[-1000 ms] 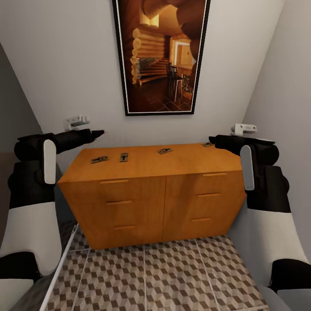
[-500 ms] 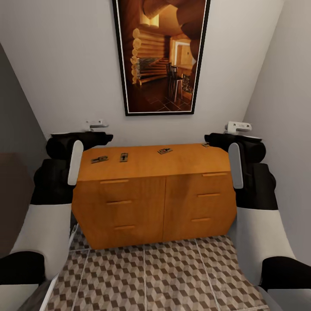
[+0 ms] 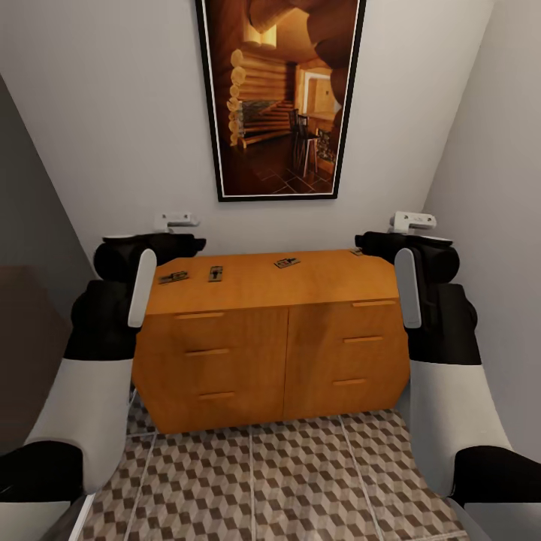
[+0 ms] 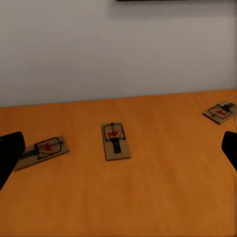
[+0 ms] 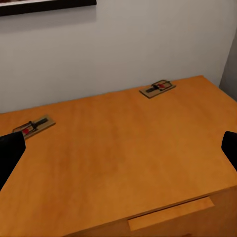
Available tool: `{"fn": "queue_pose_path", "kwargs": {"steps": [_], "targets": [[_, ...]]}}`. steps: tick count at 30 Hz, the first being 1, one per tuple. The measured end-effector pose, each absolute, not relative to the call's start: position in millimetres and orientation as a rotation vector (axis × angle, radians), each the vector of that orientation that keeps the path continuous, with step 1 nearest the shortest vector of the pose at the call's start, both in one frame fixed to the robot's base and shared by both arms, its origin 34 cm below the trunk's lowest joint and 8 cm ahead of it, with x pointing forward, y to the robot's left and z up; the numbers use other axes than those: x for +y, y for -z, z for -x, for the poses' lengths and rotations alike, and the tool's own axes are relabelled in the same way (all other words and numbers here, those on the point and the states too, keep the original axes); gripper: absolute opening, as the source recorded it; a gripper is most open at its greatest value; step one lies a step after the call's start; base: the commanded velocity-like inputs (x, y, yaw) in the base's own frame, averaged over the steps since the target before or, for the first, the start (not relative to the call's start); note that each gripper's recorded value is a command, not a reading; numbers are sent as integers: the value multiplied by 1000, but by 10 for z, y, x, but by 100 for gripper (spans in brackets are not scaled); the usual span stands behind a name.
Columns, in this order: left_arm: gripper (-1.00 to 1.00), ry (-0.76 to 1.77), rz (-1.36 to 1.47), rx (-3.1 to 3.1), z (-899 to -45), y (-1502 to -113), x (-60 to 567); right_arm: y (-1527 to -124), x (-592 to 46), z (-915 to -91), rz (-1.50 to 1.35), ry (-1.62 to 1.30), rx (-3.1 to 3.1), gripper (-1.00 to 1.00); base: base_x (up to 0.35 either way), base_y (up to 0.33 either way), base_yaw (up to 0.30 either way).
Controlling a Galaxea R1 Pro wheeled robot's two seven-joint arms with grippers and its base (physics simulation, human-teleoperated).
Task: Take the four mousetraps from the cabinet in the bathroom and place them on the bathroom floor. Make sure all four end up on the same floor surface, and ensure that at least two of them are either under or directly next to the same bathroom sink.
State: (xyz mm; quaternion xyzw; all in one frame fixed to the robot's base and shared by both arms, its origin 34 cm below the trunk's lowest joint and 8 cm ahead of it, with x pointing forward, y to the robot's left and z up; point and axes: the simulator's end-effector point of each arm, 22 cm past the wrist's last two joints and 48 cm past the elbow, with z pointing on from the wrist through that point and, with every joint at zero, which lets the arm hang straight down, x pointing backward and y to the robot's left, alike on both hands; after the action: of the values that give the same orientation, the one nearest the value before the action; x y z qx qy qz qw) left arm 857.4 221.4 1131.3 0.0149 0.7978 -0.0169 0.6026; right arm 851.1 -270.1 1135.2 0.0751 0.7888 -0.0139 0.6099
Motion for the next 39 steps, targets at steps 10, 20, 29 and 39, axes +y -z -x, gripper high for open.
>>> {"fn": "queue_pose_path", "kwargs": {"steps": [10,20,29,39], "targets": [[100,56,-40,1862,-8573,-11234,2135,-11344,-2695,-8511,-172,32,1825,100,-1,0,0],[100,61,-41,1867,-8570,-11211,2112,-11330,-2693,-8510,-171,33,1828,100,0,0,0],[100,61,-44,1872,-8573,-11192,2091,-11329,-2693,-8511,-171,33,1828,100,0,0,0],[100,60,-44,1875,-8580,-11259,2092,-11411,-2690,-8513,-171,32,1828,100,0,0,0]]}}
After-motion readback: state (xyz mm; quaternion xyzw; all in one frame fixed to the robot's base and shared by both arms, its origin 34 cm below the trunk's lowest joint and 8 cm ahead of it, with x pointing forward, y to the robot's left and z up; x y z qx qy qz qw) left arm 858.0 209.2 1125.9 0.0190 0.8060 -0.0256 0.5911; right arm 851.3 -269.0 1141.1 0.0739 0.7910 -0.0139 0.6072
